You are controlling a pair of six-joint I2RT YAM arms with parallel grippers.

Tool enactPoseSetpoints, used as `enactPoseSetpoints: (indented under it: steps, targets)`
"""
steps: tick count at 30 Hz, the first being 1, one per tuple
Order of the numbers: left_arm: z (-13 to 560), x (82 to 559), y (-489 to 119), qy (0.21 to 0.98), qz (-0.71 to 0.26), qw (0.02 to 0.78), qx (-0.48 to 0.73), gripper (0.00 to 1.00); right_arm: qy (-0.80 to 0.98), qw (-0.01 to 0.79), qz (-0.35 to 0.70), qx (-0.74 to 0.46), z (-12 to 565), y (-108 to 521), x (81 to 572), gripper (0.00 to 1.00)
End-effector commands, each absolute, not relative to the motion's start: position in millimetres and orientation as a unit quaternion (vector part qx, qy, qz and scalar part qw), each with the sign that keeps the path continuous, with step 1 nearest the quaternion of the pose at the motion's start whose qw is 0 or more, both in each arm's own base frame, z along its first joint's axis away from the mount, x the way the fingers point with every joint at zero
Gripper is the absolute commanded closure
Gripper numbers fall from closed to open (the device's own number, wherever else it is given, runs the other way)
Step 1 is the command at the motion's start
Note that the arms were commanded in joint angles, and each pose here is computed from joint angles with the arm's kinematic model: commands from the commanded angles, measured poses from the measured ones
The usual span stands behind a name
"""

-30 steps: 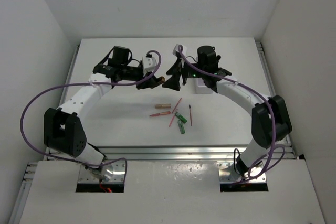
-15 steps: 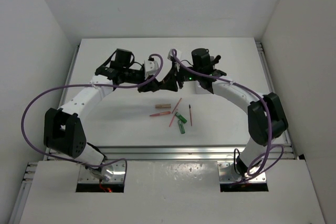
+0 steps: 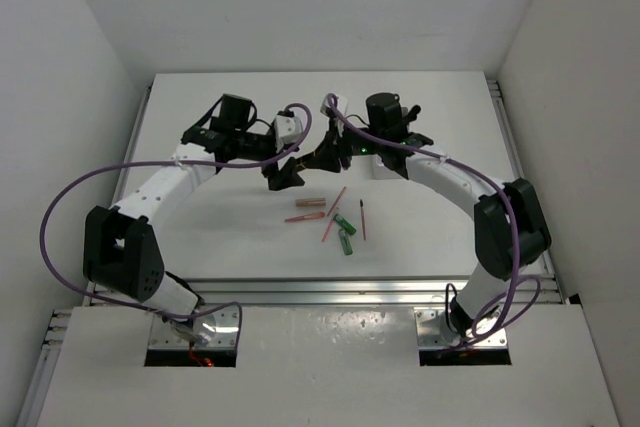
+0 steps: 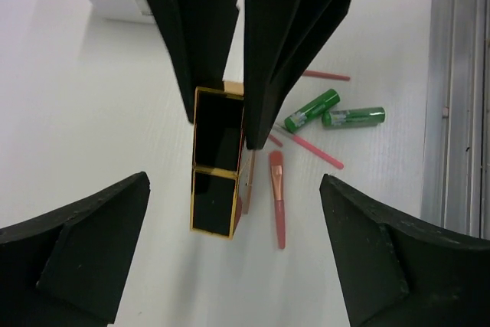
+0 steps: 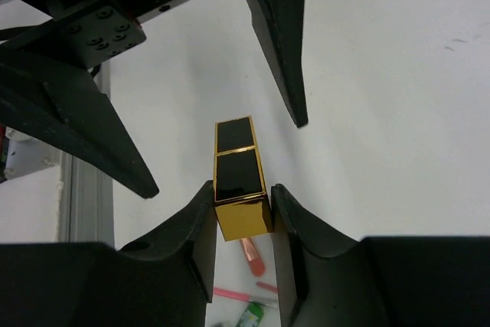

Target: Organize the makeup

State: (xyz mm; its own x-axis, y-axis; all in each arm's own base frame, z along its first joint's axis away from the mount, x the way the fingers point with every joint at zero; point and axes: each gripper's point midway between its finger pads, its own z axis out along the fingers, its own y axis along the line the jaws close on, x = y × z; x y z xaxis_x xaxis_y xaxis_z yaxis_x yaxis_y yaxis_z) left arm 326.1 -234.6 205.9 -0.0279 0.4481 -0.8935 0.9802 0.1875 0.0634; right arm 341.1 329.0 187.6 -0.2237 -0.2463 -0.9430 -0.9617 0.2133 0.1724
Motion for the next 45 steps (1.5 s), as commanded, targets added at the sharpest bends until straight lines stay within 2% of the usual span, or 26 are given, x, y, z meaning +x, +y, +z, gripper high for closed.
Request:
enactPoseSetpoints:
  steps: [1,4,5,7,8,9,10,13,19,26,31,37,45]
  targets:
    - [215.1,331.6,-233.2,0.653,-0.292,0.439,0.543,0.0,0.657,0.46,0.395,-0.448,214.1,317.8,348.5,1.0]
    - [220.6,361.8,-220.5,0.7,-0.234,0.47,0.484,0.0,0.733,0.451,0.33,-0.387,202.4,282.1,369.7,1.0]
    - [231.6,374.4,-216.9,0.7,-0.211,0.496,0.468,0.0,0.767,0.466,0.267,-0.351,198.2,259.4,392.5,1.0]
    - [223.3,390.1,-198.4,0.735,-0.159,0.506,0.422,0.0,0.816,0.43,0.212,-0.324,182.0,235.0,393.5,1.0]
    - [223.6,397.1,-194.0,0.739,-0.143,0.516,0.409,0.0,0.846,0.434,0.125,-0.283,181.1,203.7,410.4,1.0]
    - [218.8,397.6,-188.4,0.745,-0.129,0.516,0.402,0.0,0.856,0.43,0.099,-0.269,178.3,192.0,414.6,1.0]
    - [213.2,399.8,-181.6,0.755,-0.112,0.513,0.394,0.0,0.878,0.413,0.03,-0.241,165.5,165.5,419.7,1.0]
    - [208.1,397.5,-179.4,0.759,-0.111,0.511,0.388,0.0,0.908,0.373,-0.035,-0.186,156.1,130.9,420.5,1.0]
    - [202.5,385.6,-186.0,0.754,-0.129,0.504,0.4,0.0,0.926,0.36,-0.045,-0.106,147.1,104.0,432.4,1.0]
    - [192.2,379.9,-184.5,0.761,-0.124,0.495,0.4,0.0,0.939,0.315,-0.098,-0.101,131.1,85.5,440.2,1.0]
    - [188.1,378.6,-183.6,0.762,-0.123,0.492,0.404,0.0,0.937,0.319,-0.104,-0.095,118.2,83.3,451.4,1.0]
    - [191.8,378.0,-183.4,0.759,-0.122,0.496,0.403,0.0,0.952,0.285,-0.088,-0.071,114.8,86.4,436.9,1.0]
    - [185.6,375.1,-184.3,0.76,-0.127,0.492,0.406,0.0,0.939,0.33,-0.081,-0.047,141.7,82.7,420.6,1.0]
